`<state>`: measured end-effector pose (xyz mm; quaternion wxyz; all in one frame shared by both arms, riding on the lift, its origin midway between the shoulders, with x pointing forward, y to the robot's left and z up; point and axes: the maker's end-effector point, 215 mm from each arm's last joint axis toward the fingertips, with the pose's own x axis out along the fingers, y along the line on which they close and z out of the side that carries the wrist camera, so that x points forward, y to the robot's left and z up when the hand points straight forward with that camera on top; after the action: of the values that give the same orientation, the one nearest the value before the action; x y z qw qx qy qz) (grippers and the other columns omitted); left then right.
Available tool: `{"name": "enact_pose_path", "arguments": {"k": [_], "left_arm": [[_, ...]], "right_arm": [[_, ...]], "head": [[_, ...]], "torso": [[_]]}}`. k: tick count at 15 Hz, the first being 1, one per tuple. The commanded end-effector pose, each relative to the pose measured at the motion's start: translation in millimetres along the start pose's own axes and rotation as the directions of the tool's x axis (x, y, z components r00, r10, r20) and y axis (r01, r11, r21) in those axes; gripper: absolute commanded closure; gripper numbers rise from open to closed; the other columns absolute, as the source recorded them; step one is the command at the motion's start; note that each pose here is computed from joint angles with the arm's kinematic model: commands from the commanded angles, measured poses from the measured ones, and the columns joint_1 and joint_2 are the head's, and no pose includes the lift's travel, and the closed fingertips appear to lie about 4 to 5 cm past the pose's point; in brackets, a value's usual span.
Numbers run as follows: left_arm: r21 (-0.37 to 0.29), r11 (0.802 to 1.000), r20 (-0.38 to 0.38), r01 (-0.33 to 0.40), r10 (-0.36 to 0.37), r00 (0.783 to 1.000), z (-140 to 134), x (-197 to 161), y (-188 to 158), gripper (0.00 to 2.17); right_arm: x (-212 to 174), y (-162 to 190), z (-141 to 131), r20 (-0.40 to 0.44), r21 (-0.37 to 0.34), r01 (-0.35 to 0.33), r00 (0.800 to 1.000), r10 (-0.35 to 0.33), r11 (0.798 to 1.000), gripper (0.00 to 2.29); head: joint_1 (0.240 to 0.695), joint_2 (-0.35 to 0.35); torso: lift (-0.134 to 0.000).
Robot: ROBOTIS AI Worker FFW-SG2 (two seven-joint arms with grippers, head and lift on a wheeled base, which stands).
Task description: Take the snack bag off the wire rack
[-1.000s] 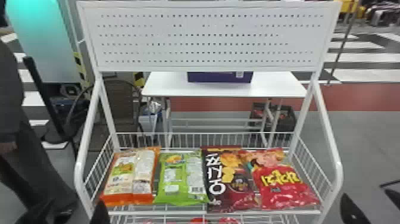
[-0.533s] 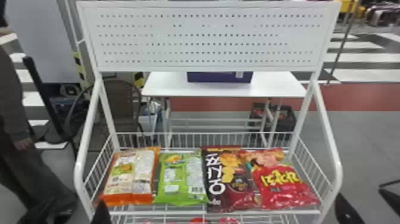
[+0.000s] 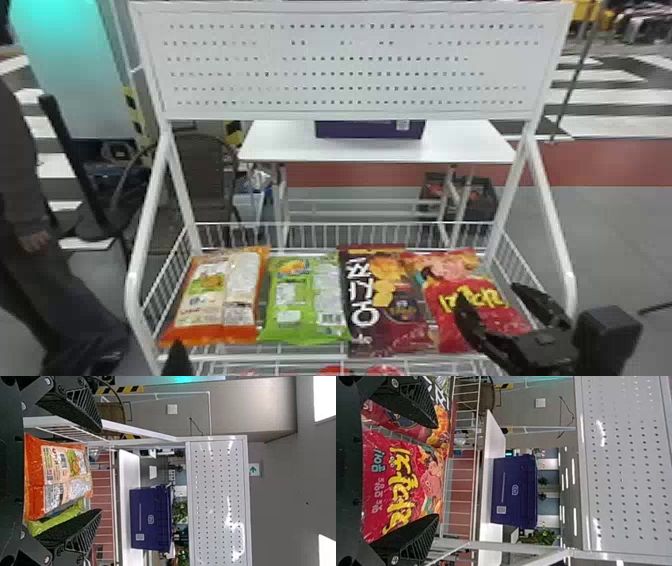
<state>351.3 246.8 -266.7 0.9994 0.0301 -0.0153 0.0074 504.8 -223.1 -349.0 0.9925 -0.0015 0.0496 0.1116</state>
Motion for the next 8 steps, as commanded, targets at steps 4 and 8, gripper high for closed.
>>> {"name": "enact_pose_path", "arguments": {"k": [4,8], "left_arm": [[0.007,1.0,0.004,0.0,0.0,1.0,-2.3,0.4,5.6,0.19],[0.008,1.0,0.007,0.0,0.0,1.0,-1.4,1.9,6.8,0.19]], "right_arm": [[52.6,5.4,-31.9,-0.047,-0.038,-0.005,0.999,0.003,0.999,0.1],[60.6,-7.1,-45.6,-0.074,-0.055,0.026,0.997,-0.03,0.998,0.1]], "head": [[0.499,0.0],[0.499,0.0]], "torso": [[0.0],[0.0]]}}
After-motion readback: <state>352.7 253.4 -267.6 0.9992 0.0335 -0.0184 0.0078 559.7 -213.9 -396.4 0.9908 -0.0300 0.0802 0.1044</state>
